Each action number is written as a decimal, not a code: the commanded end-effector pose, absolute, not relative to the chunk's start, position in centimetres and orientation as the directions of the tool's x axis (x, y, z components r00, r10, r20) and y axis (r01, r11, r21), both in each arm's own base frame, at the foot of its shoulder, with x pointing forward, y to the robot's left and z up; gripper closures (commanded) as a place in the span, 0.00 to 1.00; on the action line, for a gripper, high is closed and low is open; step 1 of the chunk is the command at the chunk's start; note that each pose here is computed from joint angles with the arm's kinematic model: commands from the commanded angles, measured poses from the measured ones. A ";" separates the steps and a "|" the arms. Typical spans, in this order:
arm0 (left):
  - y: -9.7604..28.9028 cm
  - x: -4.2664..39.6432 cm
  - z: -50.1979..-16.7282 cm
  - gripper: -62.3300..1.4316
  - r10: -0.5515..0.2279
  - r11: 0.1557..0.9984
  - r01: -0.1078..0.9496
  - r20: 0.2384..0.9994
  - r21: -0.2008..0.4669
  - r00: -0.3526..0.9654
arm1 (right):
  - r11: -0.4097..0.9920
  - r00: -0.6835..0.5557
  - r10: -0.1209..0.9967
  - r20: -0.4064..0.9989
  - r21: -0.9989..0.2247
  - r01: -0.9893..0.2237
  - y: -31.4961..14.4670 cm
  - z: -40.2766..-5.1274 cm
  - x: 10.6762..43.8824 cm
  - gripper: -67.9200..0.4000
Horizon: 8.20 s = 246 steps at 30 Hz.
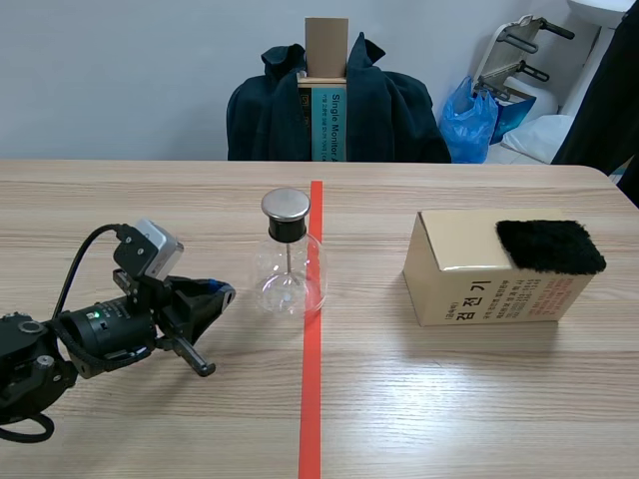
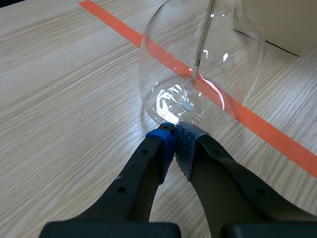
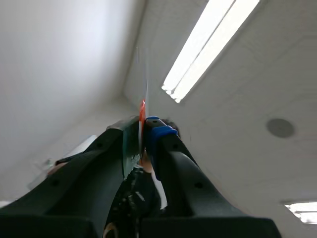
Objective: Do the electroscope experiment.
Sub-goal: 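Move the plate toward and away from the electroscope, then rub the plate on the fur, then bring the plate to the electroscope and point at the metal foil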
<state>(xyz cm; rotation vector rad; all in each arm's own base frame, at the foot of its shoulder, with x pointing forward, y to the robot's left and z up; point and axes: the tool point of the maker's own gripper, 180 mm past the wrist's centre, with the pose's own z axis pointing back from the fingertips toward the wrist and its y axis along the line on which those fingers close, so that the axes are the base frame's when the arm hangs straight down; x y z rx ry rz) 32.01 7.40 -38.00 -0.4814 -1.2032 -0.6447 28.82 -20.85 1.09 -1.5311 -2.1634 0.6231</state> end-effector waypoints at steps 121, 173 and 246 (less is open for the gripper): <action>10.5 17.9 -22.8 0.00 -0.136 0.613 0.790 0.984 -0.006 0.113 | -0.052 -0.091 0.995 -0.051 -0.999 -0.014 -23.6 -33.5 28.2 0.98; 10.4 17.7 -23.0 0.00 -0.161 0.599 0.801 0.982 0.014 0.103 | 0.012 -0.212 0.977 0.020 -0.999 -0.041 -20.3 -34.4 27.4 0.98; 10.8 28.4 -29.1 0.93 -0.210 0.663 0.745 0.974 0.077 0.086 | -0.139 0.116 0.988 -0.106 -0.239 0.961 -24.4 9.4 18.9 0.98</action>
